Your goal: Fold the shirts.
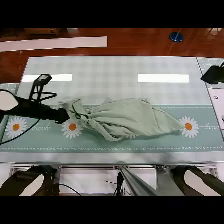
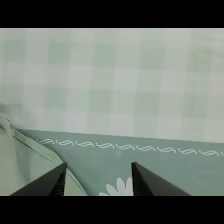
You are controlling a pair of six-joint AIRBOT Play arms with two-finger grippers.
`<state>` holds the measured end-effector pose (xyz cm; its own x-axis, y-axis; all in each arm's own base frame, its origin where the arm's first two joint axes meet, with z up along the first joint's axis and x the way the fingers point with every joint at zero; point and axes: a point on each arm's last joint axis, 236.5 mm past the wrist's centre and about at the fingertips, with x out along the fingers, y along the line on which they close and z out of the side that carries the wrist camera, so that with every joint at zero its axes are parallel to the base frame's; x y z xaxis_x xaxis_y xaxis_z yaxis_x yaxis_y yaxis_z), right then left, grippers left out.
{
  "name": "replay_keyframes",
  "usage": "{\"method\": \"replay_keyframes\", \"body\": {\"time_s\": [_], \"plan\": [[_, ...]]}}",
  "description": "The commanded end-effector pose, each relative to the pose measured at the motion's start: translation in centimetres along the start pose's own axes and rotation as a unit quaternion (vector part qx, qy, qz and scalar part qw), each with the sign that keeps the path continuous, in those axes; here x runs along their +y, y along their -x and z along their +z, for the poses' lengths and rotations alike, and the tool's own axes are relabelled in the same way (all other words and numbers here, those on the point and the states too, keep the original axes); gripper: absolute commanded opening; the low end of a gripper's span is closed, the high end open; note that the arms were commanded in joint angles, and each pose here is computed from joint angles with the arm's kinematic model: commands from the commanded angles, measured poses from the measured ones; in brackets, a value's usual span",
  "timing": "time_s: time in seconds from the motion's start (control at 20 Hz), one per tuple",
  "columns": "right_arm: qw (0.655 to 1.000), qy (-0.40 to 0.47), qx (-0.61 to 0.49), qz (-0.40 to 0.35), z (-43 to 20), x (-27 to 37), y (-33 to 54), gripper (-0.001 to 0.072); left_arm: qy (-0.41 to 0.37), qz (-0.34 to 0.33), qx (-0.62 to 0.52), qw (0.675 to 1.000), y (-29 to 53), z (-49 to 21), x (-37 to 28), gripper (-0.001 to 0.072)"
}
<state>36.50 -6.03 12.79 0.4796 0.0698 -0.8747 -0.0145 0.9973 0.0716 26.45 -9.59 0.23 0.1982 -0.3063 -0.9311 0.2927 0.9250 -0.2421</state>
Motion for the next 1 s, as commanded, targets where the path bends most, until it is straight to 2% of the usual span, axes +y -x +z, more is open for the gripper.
{"method": "replay_keyframes", "body": {"time_s": [0.0,0.15,0.2,0.25,0.3,0.35,0.45,0.7,0.75,0.85,0.95], "plan": [[0.999,-0.027,0.027,0.013,-2.4,-1.2,-1.6,0.0492,0.01,-0.004,0.023,1.0,-3.2,0.5,1.0,0.0711],[0.998,-0.029,0.052,0.022,-4.2,-0.9,-3.1,0.0492,0.023,0.005,0.017,1.0,-5.8,1.7,2.3,0.0707],[0.997,-0.028,0.06,0.025,-4.8,-0.9,-3.5,0.0492,0.027,0.009,0.012,1.0,-6.4,2.2,2.7,0.0661],[0.997,-0.027,0.068,0.027,-5.4,-0.8,-3.9,0.0492,0.029,0.01,0.012,0.999,-7.0,2.3,2.9,0.0483],[0.996,-0.027,0.076,0.029,-6.0,-0.7,-4.3,0.0494,0.031,0.011,0.015,0.999,-7.4,2.3,3.1,0.024],[0.996,-0.026,0.083,0.032,-6.6,-0.7,-4.7,0.0494,0.032,0.011,0.019,0.999,-7.7,2.2,3.2,0.0106],[0.995,-0.025,0.094,0.033,-7.5,-0.6,-5.4,0.0495,0.032,0.011,0.021,0.999,-7.8,2.1,3.3,0.0028],[0.986,-0.063,0.136,0.066,-11.3,-0.6,-7.6,0.0498,0.031,0.011,0.02,0.999,-7.8,2.2,3.2,0.0026],[0.982,-0.075,0.151,0.084,-12.4,-0.3,-8.1,0.0553,0.031,0.011,0.02,0.999,-7.8,2.2,3.2,0.0026],[0.972,-0.1,0.171,0.128,-14.1,0.9,-9.2,0.0592,0.031,0.011,0.02,0.999,-7.8,2.2,3.2,0.0026],[0.962,-0.111,0.198,0.152,-15.8,1.8,-10.4,0.0592,0.031,0.011,0.02,0.999,-7.8,2.2,3.2,0.0026]]}}
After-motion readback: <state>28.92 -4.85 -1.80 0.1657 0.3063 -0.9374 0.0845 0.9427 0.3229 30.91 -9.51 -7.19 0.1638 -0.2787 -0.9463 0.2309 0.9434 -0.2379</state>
